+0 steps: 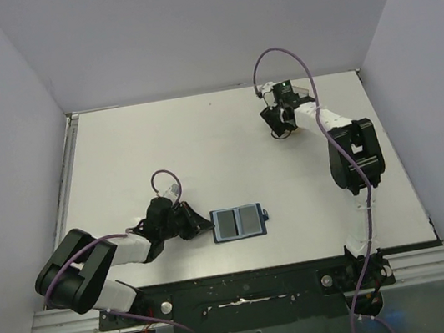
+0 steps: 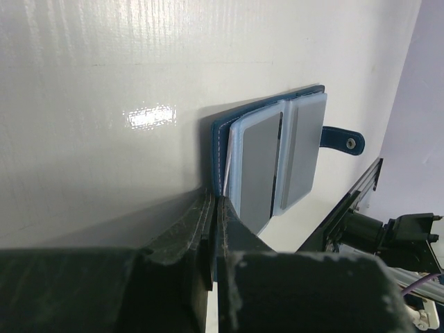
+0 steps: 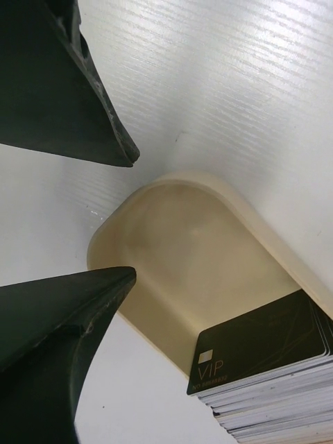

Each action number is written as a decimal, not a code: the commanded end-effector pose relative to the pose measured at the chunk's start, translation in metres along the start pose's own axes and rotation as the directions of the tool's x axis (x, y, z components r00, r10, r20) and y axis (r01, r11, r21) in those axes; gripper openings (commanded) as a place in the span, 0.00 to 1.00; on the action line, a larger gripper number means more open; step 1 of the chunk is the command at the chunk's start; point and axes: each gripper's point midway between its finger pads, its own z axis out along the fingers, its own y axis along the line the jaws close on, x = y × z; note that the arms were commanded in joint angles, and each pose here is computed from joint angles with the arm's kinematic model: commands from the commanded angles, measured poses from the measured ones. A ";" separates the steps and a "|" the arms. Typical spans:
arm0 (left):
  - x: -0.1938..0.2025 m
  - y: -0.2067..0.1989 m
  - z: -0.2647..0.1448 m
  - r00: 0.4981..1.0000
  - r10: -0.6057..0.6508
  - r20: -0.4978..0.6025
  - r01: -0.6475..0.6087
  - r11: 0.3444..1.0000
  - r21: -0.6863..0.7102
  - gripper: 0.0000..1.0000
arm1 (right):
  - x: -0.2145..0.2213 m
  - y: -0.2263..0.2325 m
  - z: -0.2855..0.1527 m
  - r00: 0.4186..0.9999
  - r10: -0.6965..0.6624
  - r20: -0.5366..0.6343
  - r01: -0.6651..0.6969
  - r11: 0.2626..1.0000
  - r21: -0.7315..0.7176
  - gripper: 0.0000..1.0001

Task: Put the credit cards into the card holder
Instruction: Move the storage box to the center of the board.

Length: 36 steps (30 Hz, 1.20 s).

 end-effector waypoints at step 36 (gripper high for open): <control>-0.001 -0.010 -0.005 1.000 0.014 0.022 -0.016 0.998 0.063 0.00 | 0.014 0.072 -0.031 0.993 0.112 -0.043 -0.118 0.980 -0.162 0.47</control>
